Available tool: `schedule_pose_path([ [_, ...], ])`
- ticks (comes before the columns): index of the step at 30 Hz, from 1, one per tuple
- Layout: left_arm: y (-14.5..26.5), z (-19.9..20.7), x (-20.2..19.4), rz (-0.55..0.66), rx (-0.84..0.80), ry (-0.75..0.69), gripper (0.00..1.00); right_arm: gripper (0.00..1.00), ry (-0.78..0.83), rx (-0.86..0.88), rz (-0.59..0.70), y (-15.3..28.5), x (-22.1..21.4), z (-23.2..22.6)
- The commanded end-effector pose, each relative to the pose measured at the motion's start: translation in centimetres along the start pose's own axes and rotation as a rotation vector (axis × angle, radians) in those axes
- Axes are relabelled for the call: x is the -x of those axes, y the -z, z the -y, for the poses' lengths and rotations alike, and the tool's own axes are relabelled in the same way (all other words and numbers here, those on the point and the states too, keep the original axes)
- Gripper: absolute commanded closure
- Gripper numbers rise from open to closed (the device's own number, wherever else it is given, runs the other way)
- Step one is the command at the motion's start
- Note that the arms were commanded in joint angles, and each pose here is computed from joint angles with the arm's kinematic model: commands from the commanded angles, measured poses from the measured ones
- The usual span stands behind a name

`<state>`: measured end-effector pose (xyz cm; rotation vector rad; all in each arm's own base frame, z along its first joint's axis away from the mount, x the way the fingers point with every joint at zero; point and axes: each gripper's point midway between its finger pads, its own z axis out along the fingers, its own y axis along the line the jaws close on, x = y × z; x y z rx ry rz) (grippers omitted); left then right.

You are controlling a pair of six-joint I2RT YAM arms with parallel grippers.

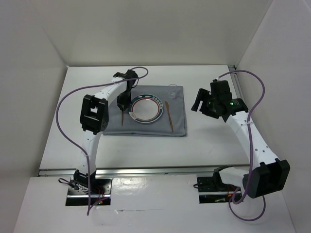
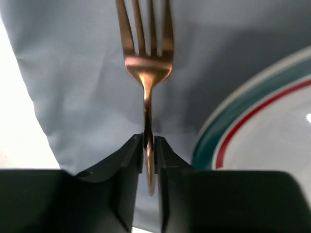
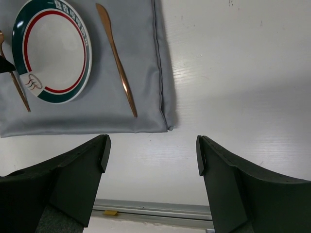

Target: Set the dinner table for one person

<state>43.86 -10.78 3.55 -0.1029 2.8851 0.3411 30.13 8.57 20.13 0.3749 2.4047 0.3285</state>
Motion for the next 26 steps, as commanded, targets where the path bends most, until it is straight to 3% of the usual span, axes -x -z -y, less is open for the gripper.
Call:
schedule_pose_path([
  [1, 0.2, -0.5, 0.5, 0.004, -0.029, 0.034, 0.65, 0.17, -0.005, -0.007, 0.049, -0.1, 1.2, 0.1],
  [4, 1.5, -0.5, 1.2, 0.035, -0.050, 0.033, 0.58, 0.17, -0.004, -0.016, 0.033, -0.3, 0.9, 0.3],
  [9, 5.1, -0.9, 3.1, 0.131, -0.098, 0.012, 0.56, 0.14, -0.014, 0.003, 0.066, 0.6, 2.2, -0.5],
  [13, 9.0, -2.0, 3.8, 0.186, -0.116, 0.017, 0.55, 0.02, -0.034, -0.023, 0.091, 1.2, 3.0, -0.3],
  [16, 12.3, -2.4, 3.9, 0.248, -0.170, 0.034, 0.53, 0.00, -0.047, -0.063, 0.140, 1.7, 3.9, 0.3],
  [19, 17.3, -2.7, 3.3, 0.370, -0.293, 0.044, 0.52, 0.00, -0.048, -0.074, 0.157, 1.9, 4.4, 0.4],
  [20, 17.4, -2.5, 2.1, 0.360, -0.327, 0.035, 0.52, 0.00, -0.048, -0.082, 0.161, 1.9, 4.5, 0.6],
  [21, 20.4, -3.2, 1.7, 0.437, -0.369, 0.048, 0.50, 0.00, -0.048, -0.082, 0.162, 1.9, 4.5, 0.6],
  [26, 25.0, -3.9, -0.6, 0.599, -0.505, 0.055, 0.49, 0.00, -0.014, -0.050, 0.172, 2.1, 4.3, 0.3],
])
